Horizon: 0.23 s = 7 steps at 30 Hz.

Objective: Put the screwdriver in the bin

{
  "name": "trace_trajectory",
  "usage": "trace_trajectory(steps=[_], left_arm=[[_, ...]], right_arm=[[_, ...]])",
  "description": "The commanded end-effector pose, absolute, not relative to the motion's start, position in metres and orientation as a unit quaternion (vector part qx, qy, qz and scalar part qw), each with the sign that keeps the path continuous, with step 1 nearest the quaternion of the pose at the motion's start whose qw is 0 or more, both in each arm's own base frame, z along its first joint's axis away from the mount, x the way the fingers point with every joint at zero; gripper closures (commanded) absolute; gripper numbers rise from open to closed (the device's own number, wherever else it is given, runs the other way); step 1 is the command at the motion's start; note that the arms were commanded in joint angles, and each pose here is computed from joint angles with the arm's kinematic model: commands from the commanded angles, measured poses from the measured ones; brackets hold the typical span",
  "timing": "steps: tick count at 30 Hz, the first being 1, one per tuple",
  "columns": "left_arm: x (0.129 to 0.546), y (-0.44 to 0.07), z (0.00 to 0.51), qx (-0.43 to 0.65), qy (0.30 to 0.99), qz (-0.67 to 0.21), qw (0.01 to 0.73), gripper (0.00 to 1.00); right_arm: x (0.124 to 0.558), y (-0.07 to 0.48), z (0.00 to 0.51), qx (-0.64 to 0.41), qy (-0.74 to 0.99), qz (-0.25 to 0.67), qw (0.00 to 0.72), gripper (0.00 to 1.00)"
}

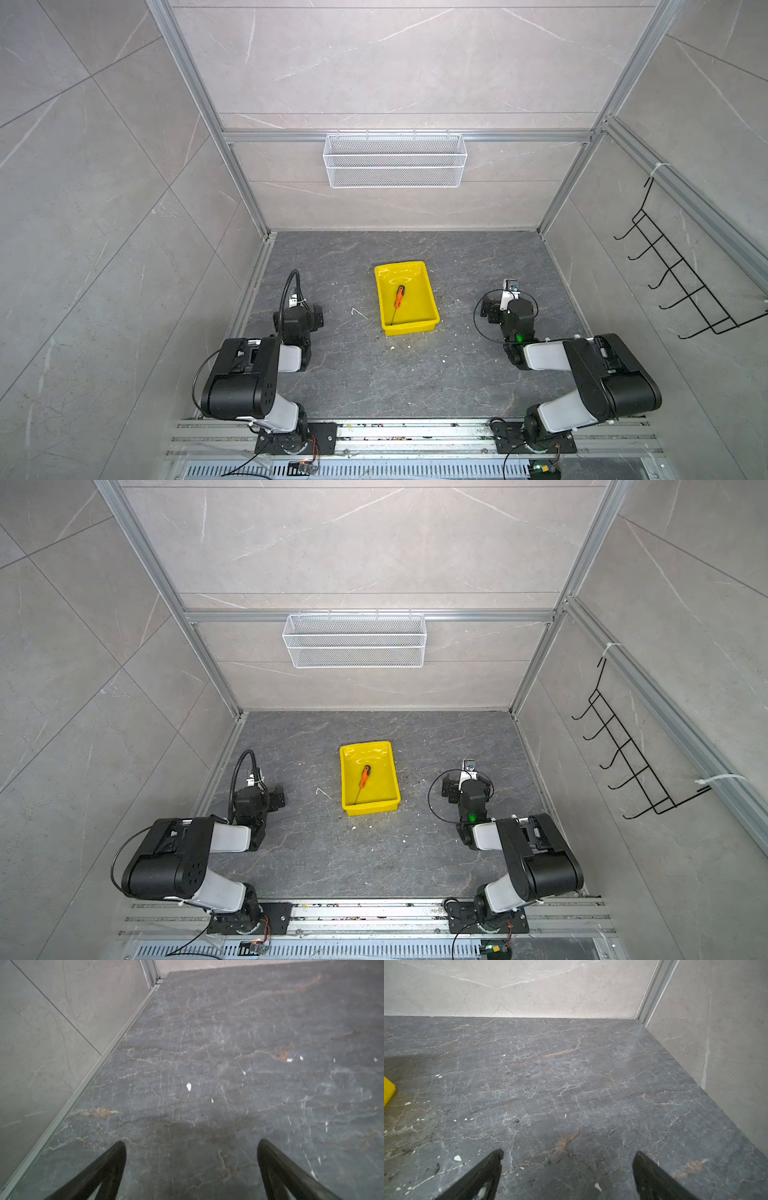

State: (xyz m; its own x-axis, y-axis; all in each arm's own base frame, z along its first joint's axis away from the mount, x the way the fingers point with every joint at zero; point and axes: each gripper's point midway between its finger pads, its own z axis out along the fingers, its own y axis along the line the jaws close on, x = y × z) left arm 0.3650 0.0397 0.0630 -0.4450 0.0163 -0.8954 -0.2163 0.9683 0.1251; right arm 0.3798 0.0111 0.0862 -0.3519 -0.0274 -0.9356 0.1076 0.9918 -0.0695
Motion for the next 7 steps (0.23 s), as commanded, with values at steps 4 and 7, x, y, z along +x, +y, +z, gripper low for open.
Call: trace_trajectory(steps=[4, 7], left_arm=[[0.3801, 0.0368, 0.0887, -0.069, 0.818, 0.088, 0.564, 0.00], [0.3805, 0.0365, 0.0893, -0.068, 0.818, 0.088, 0.564, 0.00]], right_arm=[[0.3871, 0.0135, 0.0930, 0.020, 0.816, -0.053, 0.575, 0.01], [0.3864, 0.0133, 0.0941, 0.020, 0.814, -0.054, 0.578, 0.01]])
